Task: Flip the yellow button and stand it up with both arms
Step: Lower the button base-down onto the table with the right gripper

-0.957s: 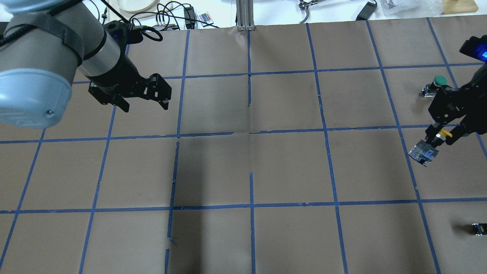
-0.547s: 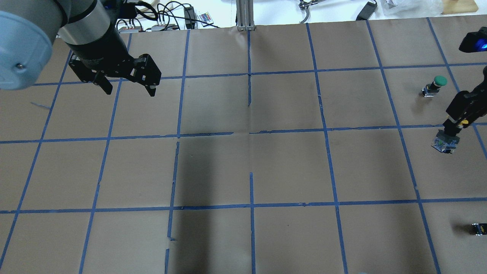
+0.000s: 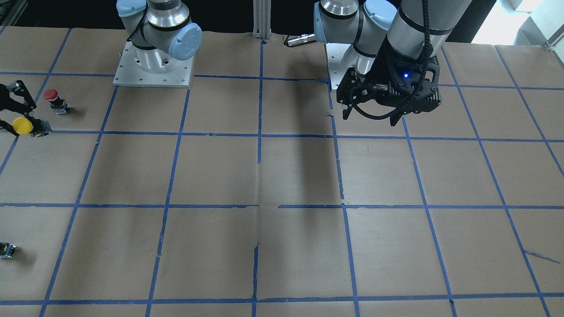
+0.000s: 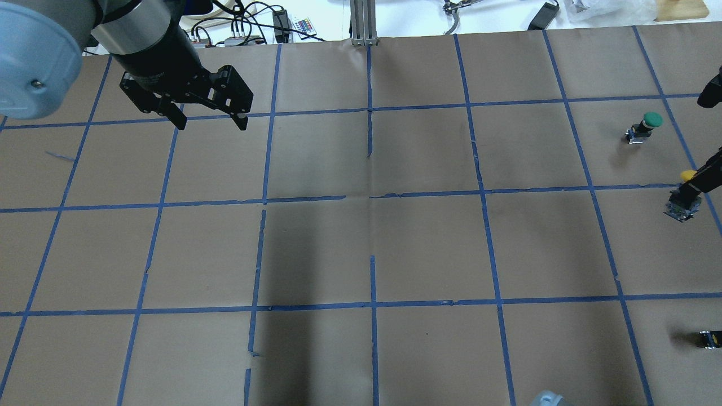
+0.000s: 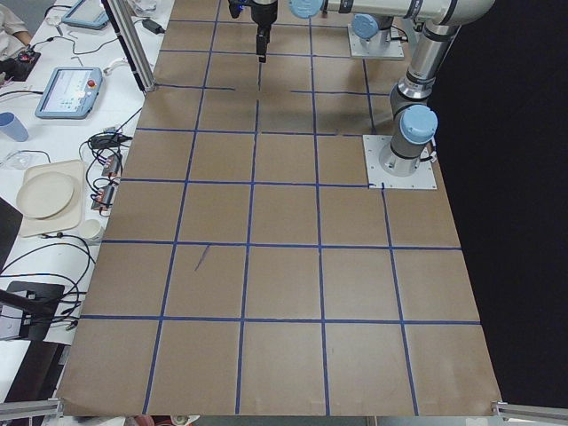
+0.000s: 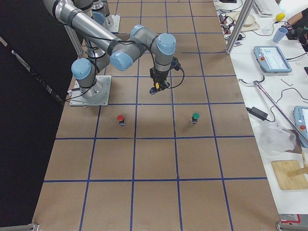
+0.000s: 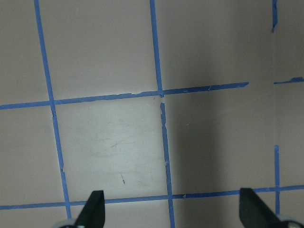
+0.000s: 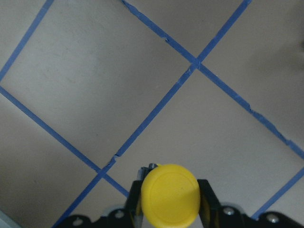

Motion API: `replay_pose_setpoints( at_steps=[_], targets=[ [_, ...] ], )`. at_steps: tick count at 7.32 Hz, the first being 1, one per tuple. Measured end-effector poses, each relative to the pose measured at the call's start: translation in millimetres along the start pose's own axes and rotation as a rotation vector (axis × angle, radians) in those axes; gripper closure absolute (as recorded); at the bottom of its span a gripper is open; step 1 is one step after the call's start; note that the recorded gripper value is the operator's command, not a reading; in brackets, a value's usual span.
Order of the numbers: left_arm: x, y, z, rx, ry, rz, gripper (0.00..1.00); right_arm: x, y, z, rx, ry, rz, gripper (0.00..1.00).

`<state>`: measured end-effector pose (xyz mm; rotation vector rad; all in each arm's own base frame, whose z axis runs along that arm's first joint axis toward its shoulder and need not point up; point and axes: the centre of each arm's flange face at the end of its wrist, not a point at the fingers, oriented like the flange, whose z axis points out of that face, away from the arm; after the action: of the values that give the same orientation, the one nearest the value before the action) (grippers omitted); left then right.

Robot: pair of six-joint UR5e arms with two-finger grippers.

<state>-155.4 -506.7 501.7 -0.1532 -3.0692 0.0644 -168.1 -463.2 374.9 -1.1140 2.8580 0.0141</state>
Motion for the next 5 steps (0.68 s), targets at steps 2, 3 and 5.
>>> replay_pose_setpoints(
  at_steps=[2, 3, 5],
  targets=[
    [1, -1, -4, 0.018, 0.001, 0.002, 0.00, 26, 23, 29, 0.083, 0.011, -0.173, 0.92],
    [0, -1, -6, 0.017, -0.001, 0.002, 0.00, 43, 35, 47, 0.118, 0.012, -0.265, 0.92],
    [-14, 11, -6, -0.037, -0.001, 0.018, 0.00, 66, 42, 77, 0.166, 0.008, -0.427, 0.91]
  ],
)
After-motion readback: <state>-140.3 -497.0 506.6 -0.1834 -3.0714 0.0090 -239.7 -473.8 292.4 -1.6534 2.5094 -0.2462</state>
